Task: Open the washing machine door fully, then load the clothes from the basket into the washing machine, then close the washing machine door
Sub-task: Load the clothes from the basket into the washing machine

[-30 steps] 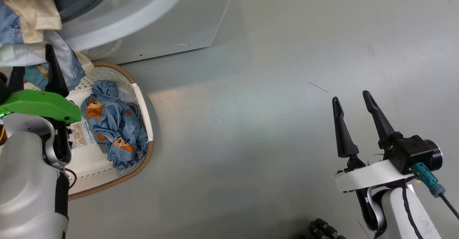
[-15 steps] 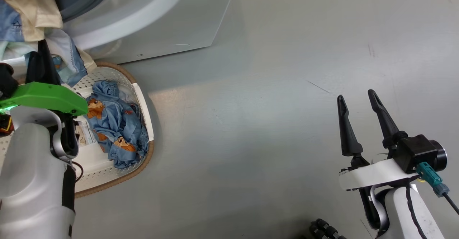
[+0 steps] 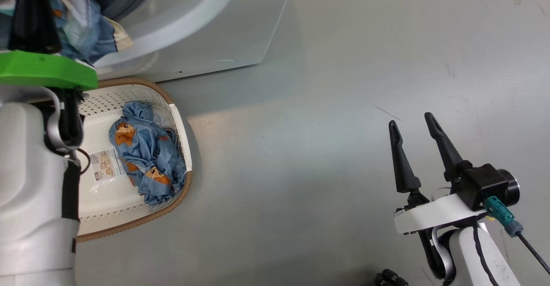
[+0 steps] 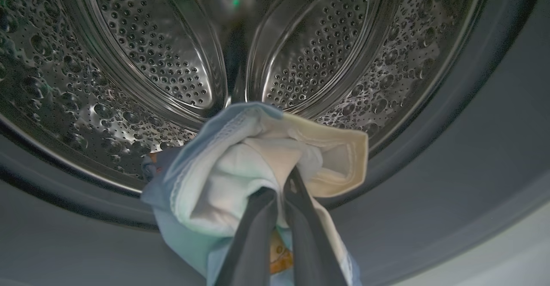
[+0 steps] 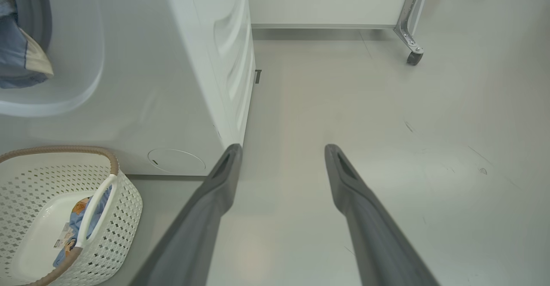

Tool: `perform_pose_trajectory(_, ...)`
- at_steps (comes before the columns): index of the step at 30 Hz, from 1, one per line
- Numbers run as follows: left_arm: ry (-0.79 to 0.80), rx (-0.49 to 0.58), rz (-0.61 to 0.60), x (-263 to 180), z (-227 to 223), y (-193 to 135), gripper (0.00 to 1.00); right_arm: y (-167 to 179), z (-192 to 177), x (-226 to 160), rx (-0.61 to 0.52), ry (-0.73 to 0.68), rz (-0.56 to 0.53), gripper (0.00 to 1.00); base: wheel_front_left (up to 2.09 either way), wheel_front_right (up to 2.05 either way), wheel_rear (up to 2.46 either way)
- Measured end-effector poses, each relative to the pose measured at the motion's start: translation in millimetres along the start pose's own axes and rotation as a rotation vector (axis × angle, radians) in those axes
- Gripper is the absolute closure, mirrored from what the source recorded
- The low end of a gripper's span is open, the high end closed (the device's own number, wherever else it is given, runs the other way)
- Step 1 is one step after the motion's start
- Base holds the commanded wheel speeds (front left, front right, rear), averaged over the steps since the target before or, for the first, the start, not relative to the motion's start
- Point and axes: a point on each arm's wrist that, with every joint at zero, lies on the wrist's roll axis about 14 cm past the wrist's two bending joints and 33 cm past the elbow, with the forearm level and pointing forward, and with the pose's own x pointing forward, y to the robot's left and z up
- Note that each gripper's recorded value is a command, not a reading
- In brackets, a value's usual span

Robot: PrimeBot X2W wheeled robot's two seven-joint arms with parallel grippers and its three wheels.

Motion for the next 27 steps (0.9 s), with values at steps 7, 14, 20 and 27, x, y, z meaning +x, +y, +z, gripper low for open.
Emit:
perform_pose_trajectory(7,-0.057,0.090,-0.010,27.4,36.3,6.7,1.00,3.7,-1.0,-9.9,0.020,0.010,0.003,0.00,0.00,0.00,0.00)
perform_pose_trajectory(14,-0.061,0.206,0.041,51.9,56.8,28.4,1.00,-3.3,-6.5,-31.3,0.045,0.037,-0.039,0.00,0.00,0.00,0.00)
perform_pose_trajectory(20,-0.045,0.238,0.041,71.5,58.6,30.1,1.00,-19.4,-16.8,-60.4,0.059,0.080,-0.122,0.00,0.00,0.00,0.00)
perform_pose_trajectory(27,-0.031,0.264,0.042,97.1,50.4,30.2,1.00,-35.1,-19.6,-75.1,0.067,0.096,-0.197,0.00,0.00,0.00,0.00)
